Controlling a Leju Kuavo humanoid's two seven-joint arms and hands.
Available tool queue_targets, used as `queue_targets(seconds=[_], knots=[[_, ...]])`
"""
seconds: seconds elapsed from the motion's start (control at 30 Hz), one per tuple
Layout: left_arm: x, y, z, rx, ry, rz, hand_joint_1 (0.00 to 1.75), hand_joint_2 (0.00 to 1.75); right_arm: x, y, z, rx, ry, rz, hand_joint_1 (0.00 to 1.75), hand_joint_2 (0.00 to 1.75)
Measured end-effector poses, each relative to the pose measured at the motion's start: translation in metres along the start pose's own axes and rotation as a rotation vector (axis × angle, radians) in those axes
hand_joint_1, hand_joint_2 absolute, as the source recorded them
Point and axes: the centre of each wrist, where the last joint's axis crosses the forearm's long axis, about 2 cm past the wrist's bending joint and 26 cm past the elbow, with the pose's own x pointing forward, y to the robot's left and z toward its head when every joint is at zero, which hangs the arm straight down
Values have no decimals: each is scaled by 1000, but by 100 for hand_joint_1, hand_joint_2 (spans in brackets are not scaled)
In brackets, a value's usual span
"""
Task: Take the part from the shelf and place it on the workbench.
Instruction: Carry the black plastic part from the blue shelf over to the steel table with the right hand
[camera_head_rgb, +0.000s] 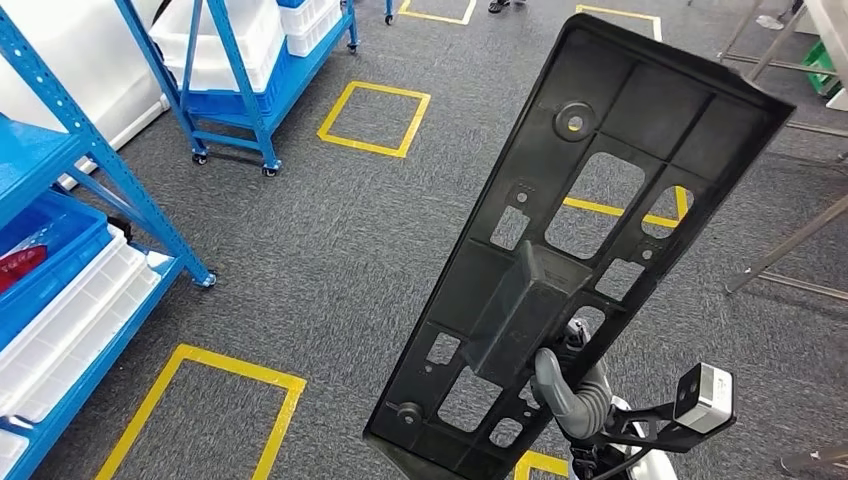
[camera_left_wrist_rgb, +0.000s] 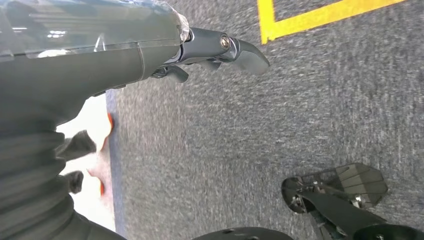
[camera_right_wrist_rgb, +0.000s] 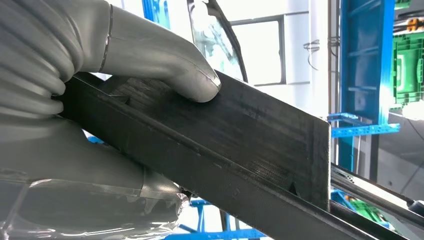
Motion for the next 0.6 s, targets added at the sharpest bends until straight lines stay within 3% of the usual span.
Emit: queue_targets(seconds=[0.6], knots=[[3,-3,0,12,-1,-6,0,175,0,4,6,-17,7,19,173,175]])
